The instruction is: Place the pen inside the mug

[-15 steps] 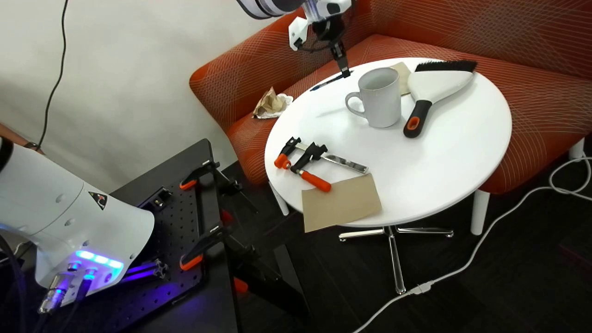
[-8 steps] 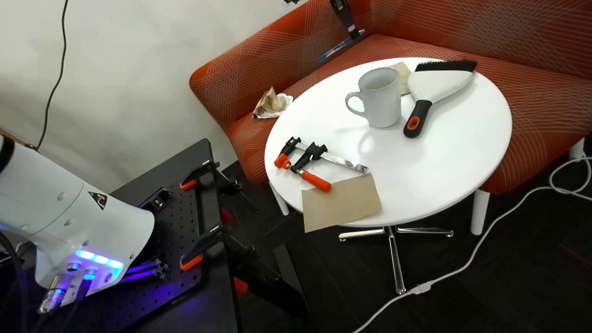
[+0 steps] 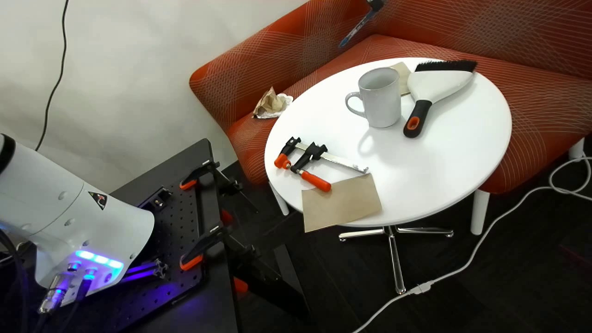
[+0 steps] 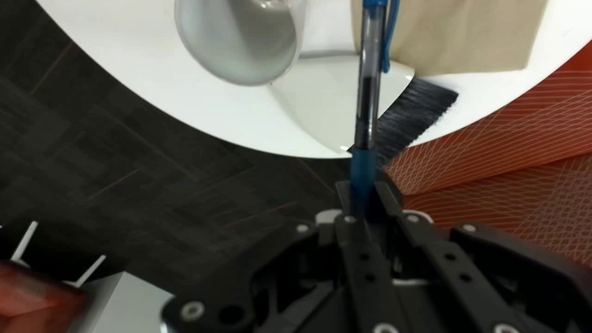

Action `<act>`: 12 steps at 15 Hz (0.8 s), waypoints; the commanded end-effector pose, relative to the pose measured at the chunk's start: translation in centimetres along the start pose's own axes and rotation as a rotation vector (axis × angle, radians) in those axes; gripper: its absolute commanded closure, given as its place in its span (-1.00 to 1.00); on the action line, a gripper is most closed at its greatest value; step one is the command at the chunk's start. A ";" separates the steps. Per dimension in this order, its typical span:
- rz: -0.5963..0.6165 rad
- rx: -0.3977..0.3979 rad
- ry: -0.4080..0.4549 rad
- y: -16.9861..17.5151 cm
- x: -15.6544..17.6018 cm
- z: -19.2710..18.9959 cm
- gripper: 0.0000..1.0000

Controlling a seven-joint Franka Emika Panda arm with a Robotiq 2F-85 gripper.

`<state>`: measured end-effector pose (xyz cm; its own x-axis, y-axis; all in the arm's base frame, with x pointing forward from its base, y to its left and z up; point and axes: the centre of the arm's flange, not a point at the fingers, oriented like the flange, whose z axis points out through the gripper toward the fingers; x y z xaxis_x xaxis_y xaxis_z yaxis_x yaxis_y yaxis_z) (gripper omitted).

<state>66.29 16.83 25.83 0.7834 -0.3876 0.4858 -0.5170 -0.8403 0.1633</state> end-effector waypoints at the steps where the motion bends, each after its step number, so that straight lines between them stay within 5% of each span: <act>1: 0.036 -0.050 0.096 2.2 -0.3 -1.1 0.94; 12: 0.220 -0.186 0.429 3.2 -2.4 -0.1 0.94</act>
<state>64.84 15.84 25.10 0.5246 -0.3120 0.7921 -0.6819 -0.7111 0.1715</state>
